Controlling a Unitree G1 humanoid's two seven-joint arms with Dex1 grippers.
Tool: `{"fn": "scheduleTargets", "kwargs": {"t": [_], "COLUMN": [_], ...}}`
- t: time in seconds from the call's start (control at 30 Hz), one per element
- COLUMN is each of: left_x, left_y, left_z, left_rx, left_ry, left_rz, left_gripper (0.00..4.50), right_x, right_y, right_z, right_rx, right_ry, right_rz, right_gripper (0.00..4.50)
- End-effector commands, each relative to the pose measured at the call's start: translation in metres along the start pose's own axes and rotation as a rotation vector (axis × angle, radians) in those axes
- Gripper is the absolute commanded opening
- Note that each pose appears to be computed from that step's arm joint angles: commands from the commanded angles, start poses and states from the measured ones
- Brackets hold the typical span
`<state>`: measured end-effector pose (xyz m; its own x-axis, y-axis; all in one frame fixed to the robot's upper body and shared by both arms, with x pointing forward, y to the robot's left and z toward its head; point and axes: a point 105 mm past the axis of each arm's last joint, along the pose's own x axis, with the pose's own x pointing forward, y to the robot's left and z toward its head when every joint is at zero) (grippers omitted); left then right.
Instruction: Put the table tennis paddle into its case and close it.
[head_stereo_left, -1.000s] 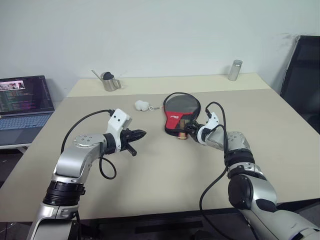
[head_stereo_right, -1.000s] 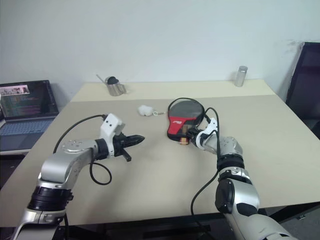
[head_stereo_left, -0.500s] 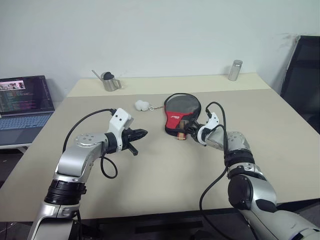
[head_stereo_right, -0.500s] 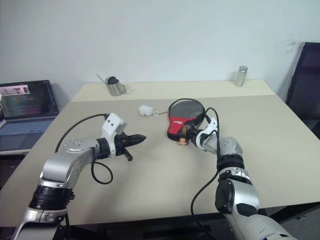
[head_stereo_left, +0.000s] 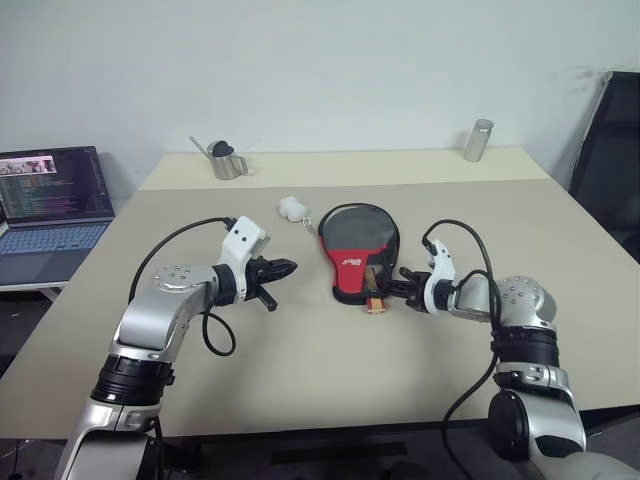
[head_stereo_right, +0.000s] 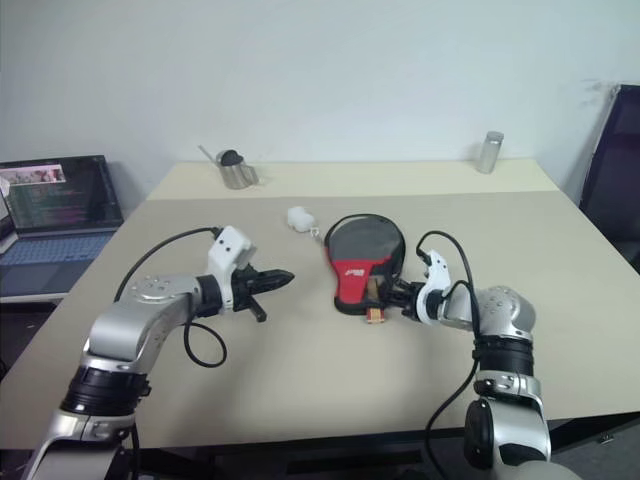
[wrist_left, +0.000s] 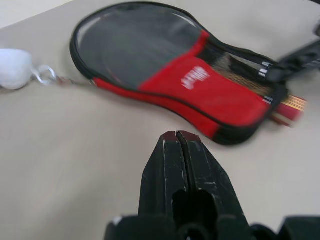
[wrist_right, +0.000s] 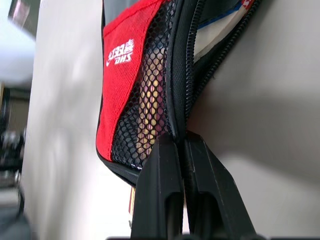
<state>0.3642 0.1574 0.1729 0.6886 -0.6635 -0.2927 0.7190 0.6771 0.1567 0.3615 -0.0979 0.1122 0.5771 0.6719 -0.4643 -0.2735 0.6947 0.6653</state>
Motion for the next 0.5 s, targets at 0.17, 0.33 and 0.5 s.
{"fn": "scheduleTargets", "kwargs": {"t": [0.17,0.33,0.5], "left_x": [-0.001,0.001,0.007], "left_y": [0.001,-0.003,-0.006], "left_z": [0.011,0.008,0.005], "left_rx": [0.052,0.044,0.042], "left_ry": [-0.025,-0.017,-0.005], "left_rz": [-0.022,-0.047,-0.075], "left_gripper": [0.0,0.0,0.0], "right_x": [-0.023,-0.054,-0.078], "right_y": [0.007,-0.001,-0.004], "right_z": [-0.048,-0.075,-0.1], "right_rx": [-0.076,-0.111,-0.117], "right_ry": [0.131,0.16,0.21], "right_rz": [0.074,0.095,0.104], "right_gripper": [0.01,0.01,0.01]}}
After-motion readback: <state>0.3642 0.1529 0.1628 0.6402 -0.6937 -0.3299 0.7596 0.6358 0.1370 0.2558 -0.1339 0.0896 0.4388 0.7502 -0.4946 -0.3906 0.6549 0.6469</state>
